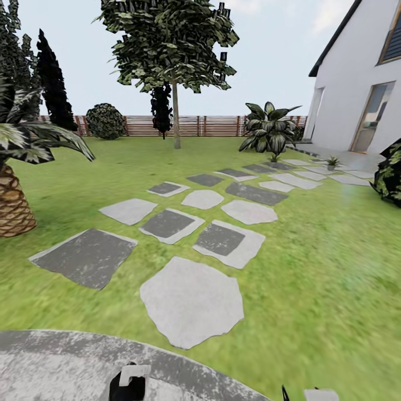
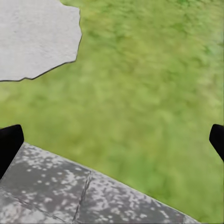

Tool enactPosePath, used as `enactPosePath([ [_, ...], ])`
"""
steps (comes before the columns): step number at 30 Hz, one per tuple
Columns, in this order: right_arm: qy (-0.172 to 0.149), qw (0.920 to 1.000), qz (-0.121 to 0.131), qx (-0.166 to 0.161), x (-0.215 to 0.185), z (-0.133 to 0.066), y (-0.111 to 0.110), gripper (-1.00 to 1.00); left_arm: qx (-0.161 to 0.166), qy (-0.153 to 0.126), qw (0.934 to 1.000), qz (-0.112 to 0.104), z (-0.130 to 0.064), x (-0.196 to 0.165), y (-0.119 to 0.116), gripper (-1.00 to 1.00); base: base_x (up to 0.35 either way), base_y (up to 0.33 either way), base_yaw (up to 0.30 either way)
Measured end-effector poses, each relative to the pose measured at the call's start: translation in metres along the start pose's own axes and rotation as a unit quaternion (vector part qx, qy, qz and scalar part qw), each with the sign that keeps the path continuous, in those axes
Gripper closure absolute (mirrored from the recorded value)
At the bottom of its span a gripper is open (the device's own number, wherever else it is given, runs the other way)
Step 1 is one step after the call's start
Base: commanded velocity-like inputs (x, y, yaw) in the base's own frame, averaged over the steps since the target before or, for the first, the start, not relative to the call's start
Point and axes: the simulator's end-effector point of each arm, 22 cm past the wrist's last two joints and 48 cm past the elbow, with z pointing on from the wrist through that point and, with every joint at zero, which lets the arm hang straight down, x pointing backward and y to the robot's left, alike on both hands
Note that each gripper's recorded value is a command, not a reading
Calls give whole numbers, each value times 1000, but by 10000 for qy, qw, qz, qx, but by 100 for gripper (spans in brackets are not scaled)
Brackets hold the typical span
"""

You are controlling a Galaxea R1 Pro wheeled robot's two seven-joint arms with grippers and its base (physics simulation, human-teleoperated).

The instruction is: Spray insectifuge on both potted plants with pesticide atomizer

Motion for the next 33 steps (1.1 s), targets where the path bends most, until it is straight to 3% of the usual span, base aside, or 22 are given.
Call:
enactPosePath([
  [13,0,10000,0,0,0,0,0,-100,0,0,10000,0,0,0,0,100,334,0,-101],
  [33,-3,10000,0,0,0,0,0,-100,0,0,10000,0,0,0,0,100,334,0,-3],
])
